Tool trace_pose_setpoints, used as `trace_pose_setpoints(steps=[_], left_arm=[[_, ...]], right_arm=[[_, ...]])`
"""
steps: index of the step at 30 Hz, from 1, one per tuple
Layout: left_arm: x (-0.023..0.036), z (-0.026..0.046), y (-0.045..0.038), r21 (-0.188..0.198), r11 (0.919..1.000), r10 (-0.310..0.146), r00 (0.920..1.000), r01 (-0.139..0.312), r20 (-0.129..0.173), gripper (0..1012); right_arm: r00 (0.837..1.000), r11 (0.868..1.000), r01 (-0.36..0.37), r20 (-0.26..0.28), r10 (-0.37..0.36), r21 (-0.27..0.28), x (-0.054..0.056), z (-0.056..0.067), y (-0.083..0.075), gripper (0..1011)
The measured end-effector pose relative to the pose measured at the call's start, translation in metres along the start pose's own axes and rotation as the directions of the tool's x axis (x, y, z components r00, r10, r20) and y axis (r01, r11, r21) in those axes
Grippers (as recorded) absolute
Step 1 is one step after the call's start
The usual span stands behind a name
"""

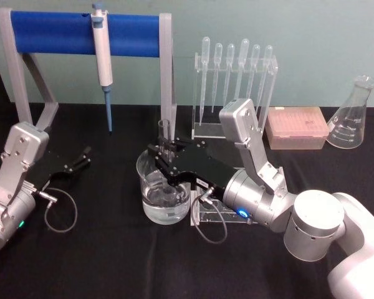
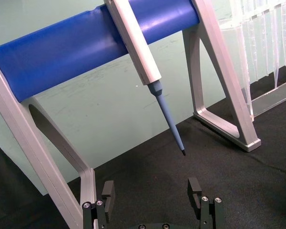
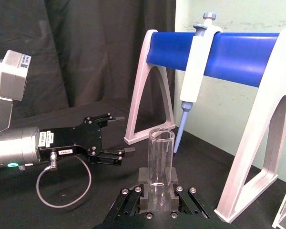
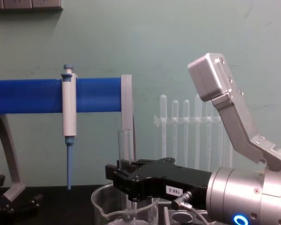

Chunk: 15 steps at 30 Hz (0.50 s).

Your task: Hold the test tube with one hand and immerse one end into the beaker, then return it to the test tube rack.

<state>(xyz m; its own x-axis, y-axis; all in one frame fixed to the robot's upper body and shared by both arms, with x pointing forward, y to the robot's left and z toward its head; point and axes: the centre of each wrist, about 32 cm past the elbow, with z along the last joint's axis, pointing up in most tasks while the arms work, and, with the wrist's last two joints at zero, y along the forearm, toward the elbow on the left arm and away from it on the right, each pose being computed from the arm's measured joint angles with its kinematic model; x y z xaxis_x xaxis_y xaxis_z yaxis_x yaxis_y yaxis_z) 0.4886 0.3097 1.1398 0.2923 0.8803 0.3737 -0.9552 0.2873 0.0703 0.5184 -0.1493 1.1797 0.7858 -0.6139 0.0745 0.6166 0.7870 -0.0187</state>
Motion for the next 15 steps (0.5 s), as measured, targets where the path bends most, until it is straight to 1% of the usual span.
trace_pose_setpoints(steps=[15], left_arm=[[0.0, 0.0, 0.0, 0.0, 1.0, 0.0, 1.0, 0.0, 0.0, 1000]], right_arm=[[1.0, 1.0, 0.0, 0.0, 0.0, 0.0, 0.0, 0.0, 0.0, 224]])
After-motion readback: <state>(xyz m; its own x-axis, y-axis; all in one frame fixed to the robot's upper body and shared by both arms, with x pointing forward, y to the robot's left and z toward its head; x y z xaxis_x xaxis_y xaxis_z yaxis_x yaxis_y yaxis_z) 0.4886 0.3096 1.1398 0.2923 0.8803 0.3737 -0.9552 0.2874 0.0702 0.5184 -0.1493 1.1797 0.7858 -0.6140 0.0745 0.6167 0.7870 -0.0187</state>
